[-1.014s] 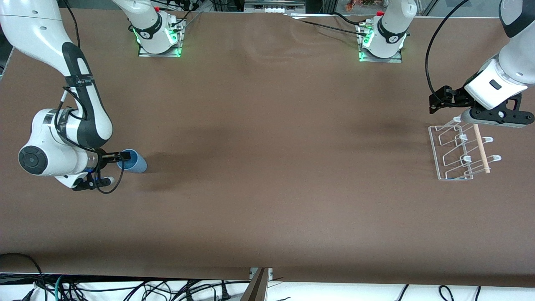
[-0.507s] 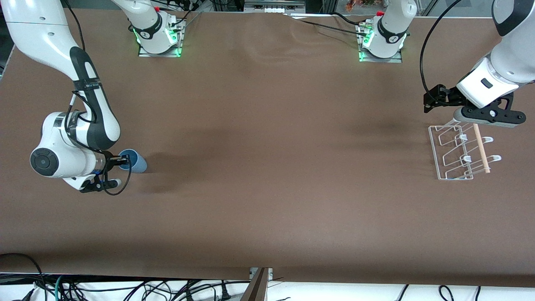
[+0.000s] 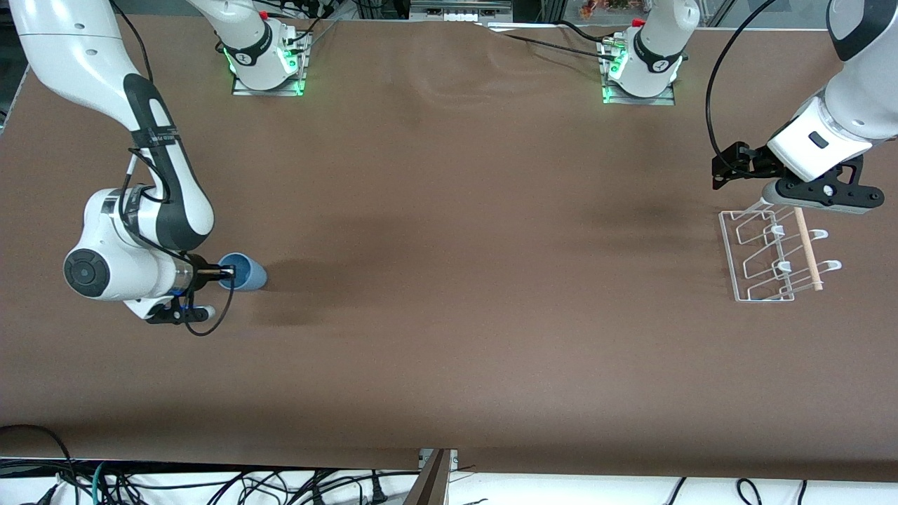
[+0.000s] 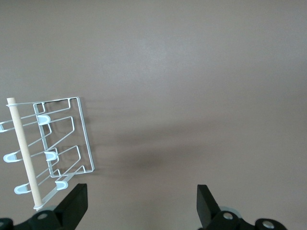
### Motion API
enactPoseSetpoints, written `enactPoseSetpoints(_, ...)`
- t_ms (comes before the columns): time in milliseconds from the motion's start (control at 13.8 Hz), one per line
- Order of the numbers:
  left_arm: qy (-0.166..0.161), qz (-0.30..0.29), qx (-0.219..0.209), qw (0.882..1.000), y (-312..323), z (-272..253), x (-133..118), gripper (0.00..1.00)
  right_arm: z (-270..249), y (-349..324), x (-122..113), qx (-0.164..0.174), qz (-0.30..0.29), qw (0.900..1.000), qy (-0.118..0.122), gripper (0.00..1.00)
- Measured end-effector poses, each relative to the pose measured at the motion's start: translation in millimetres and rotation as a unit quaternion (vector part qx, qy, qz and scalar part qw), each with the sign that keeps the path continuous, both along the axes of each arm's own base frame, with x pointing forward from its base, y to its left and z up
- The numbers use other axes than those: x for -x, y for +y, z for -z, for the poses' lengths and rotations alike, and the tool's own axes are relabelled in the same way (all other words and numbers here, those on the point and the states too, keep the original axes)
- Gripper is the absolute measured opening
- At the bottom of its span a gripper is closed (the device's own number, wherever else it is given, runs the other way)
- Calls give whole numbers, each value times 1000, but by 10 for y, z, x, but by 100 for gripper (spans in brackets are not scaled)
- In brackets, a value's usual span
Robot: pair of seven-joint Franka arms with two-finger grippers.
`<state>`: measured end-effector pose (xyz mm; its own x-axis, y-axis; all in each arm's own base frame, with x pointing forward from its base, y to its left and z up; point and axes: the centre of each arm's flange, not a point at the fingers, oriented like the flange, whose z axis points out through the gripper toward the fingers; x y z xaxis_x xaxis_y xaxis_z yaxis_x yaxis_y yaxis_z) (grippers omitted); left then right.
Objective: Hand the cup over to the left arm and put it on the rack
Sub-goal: 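Close the right gripper on the blue cup's rim, then lift the cup with the right gripper while the left gripper approaches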
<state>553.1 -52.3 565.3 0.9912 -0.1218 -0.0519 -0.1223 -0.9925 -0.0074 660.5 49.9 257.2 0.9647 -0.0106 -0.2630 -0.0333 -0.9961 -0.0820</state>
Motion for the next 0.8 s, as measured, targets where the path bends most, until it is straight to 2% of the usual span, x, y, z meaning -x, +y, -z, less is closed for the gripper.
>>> enactPoseSetpoints(290,6,2,-1,1000,-19,11,14,100,-425,922,-63,-32,106,994,4,5)
enactPoseSetpoints(507,26,16,9,1000,-208,104,36,100,-555,1614,58,-77,165,983,32,5)
enactPoseSetpoints(797,56,40,95,993,-501,318,-10,100,-814,2399,212,-128,241,959,75,5)
